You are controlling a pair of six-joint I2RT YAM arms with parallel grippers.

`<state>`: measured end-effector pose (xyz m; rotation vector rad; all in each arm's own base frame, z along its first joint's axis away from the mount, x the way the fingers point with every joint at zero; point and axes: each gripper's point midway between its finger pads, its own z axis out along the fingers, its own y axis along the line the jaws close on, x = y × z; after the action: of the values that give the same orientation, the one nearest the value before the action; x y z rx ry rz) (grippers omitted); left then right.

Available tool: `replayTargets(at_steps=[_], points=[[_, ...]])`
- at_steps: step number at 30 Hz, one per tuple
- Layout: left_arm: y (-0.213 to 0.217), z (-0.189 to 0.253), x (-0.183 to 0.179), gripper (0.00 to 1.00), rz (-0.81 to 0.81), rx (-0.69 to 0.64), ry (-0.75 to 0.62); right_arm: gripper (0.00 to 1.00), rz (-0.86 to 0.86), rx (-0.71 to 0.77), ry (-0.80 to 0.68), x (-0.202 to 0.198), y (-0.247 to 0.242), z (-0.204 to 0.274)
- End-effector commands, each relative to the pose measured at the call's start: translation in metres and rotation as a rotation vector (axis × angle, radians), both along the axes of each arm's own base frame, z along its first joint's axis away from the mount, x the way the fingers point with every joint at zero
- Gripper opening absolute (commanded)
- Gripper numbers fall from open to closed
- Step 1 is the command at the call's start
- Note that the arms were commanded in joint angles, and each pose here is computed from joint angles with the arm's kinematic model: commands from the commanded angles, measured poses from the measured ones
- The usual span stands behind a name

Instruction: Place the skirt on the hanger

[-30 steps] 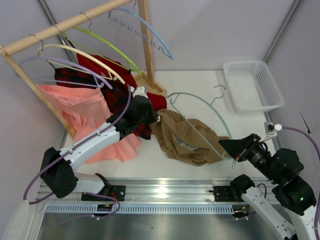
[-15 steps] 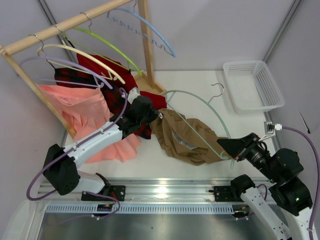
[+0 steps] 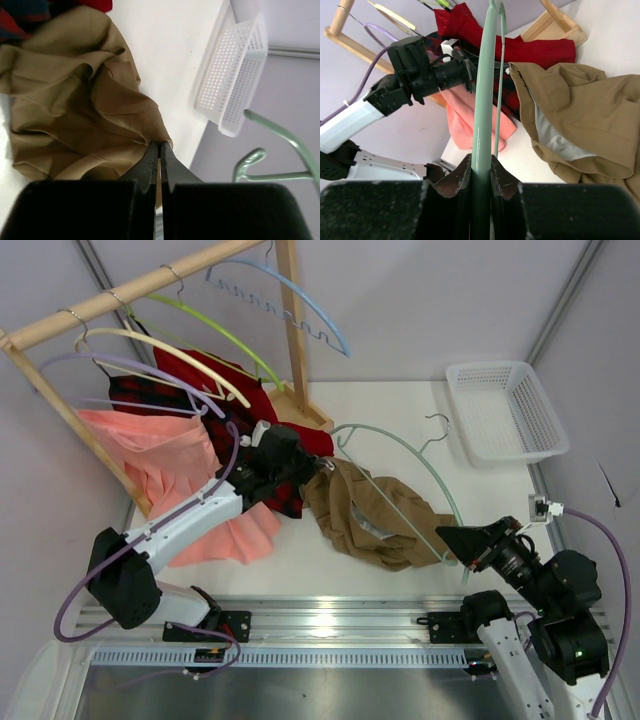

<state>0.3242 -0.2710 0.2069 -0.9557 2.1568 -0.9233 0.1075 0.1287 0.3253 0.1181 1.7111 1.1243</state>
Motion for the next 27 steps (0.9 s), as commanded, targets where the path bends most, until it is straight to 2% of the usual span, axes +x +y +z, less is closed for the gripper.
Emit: replayTargets(at_steps=[1, 9, 17, 27], points=[[-0.009, 0.02, 0.008, 0.0, 0.006, -0.138, 0.04, 0.0, 0.055, -0.037, -0.083, -0.009, 0.005, 0.005], [0.001, 0.023, 0.013, 0.0, 0.102, -0.219, 0.07, 0.0, 0.065, -0.048, -0.084, -0.015, 0.007, -0.004], [-0.007, 0.019, 0.014, 0.0, 0.158, -0.314, 0.183, 0.0, 0.047, -0.076, -0.09, -0.017, 0.006, -0.014], [-0.006, 0.031, 0.022, 0.0, 0.214, -0.37, 0.19, 0.0, 0.053, -0.102, -0.034, -0.021, 0.006, -0.031]])
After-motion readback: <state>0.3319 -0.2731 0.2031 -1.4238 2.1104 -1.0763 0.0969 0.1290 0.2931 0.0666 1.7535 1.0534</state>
